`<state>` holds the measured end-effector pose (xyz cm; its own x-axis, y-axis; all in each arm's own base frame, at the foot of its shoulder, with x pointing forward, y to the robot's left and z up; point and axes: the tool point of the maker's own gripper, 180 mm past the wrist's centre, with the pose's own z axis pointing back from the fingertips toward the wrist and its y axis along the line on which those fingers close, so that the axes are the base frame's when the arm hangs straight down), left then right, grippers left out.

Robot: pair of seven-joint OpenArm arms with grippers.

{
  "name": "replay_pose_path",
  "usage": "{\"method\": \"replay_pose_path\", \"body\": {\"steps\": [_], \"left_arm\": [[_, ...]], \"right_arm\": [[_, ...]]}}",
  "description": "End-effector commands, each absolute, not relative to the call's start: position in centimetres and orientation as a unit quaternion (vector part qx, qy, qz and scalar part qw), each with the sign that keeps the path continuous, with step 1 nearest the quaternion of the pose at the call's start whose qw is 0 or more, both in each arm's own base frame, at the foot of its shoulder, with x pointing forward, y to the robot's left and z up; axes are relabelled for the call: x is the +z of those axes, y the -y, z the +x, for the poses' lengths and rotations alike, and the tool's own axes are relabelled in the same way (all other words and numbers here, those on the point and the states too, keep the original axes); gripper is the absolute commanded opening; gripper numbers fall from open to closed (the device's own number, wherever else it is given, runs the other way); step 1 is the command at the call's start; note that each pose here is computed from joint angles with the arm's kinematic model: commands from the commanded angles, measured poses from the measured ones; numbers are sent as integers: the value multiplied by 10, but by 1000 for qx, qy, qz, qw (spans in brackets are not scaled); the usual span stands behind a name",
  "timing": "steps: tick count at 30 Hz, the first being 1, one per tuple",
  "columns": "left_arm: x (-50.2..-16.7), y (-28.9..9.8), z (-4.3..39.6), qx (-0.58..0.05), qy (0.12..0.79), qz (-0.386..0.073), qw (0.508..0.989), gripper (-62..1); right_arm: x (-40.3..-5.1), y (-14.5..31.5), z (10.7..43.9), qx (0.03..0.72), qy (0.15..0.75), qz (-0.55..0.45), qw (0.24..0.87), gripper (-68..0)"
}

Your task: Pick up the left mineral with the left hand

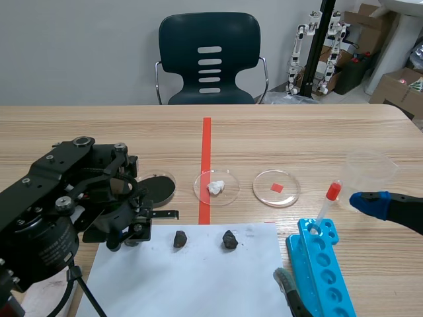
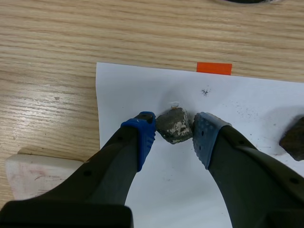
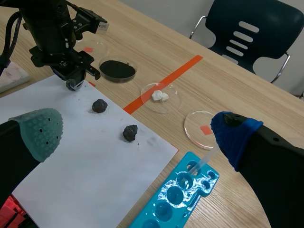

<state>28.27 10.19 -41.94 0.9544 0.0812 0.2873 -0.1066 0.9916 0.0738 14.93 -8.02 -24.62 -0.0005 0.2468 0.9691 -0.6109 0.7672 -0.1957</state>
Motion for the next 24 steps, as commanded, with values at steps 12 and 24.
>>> {"method": "replay_pose_path", "body": {"steps": [12, 24], "left_arm": [[-415, -103, 290, 53, 166, 43, 984, -496], [-378, -110, 293, 60, 286, 34, 956, -496]], "right_arm": [[-234, 79, 154, 305, 652, 143, 679, 4], [-234, 79, 154, 305, 653, 143, 679, 4]]}}
